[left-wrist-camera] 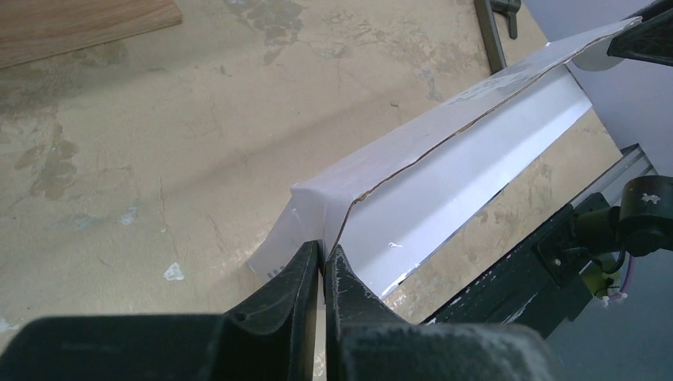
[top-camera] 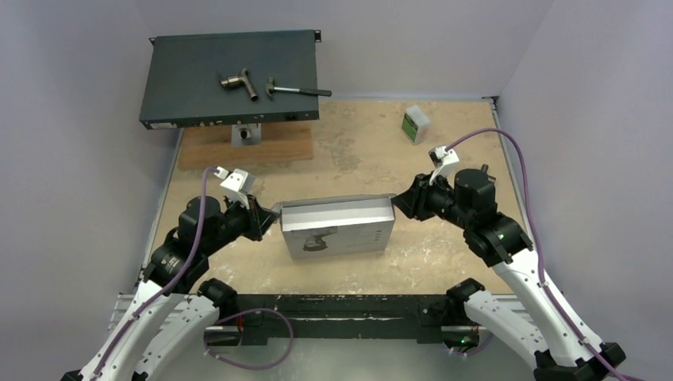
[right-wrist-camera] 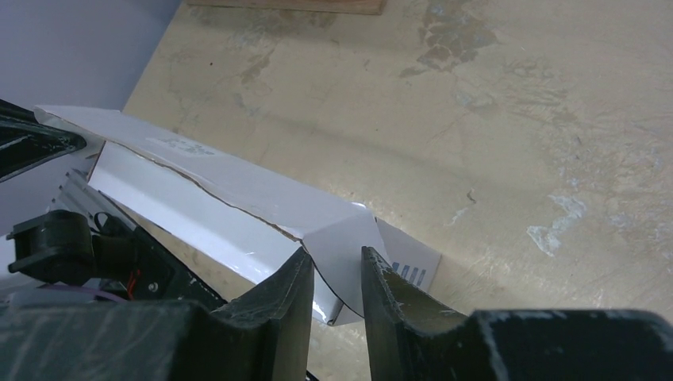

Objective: Sort the hair-cutting tools
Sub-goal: Close the storage box at the center of the board.

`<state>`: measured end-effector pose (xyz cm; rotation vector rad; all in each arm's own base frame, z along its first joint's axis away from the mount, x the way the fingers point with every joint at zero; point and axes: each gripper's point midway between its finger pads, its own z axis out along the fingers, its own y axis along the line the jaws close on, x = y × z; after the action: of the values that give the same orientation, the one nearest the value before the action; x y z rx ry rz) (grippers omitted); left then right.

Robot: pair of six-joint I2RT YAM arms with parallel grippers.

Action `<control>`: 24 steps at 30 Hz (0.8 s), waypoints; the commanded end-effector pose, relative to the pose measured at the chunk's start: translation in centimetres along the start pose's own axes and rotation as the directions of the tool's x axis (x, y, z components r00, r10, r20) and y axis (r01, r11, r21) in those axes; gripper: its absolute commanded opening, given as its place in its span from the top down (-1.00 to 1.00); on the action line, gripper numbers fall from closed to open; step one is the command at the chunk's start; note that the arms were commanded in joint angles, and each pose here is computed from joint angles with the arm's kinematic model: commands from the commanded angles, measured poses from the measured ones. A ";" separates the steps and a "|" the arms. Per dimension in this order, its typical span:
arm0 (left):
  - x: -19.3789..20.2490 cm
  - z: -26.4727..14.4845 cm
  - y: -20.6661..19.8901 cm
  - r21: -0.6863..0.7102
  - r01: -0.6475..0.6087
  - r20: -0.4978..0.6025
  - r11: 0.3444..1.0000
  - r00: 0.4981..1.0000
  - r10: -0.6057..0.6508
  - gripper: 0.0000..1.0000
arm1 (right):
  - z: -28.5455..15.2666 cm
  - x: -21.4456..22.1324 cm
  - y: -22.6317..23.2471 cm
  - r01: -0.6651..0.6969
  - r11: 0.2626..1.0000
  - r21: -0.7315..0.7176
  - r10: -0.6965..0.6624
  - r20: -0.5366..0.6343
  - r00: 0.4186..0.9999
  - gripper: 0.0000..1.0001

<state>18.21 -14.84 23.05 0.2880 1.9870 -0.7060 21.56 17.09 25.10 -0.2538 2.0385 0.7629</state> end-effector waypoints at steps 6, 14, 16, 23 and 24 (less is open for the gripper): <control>-3.4 -0.6 -1.1 0.025 -0.008 0.110 1.000 0.994 0.005 1.00 | -0.5 0.9 -1.0 0.011 0.999 0.047 -0.010 -0.013 1.000 0.59; -3.6 -0.1 -0.7 -0.001 0.010 0.100 1.000 0.995 -0.010 1.00 | -0.5 1.4 -2.2 0.012 0.994 0.111 -0.007 -0.045 0.999 0.18; -3.6 0.0 -0.5 -0.012 0.013 0.097 1.000 0.995 -0.012 1.00 | -0.3 1.6 -2.6 0.010 0.991 0.136 -0.003 -0.055 0.998 0.26; -3.7 0.0 -0.4 -0.021 0.012 0.100 1.000 0.995 -0.010 1.00 | -0.2 0.9 -2.1 0.012 0.994 0.112 -0.009 -0.031 0.999 0.65; -3.7 0.1 -0.4 -0.021 0.012 0.099 1.000 0.995 -0.010 1.00 | -0.3 0.7 -1.9 0.014 0.995 0.101 -0.011 -0.025 1.000 0.70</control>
<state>19.24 -14.66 23.04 0.2516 2.0064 -0.6687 21.37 15.89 22.94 -0.2297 2.1253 0.6729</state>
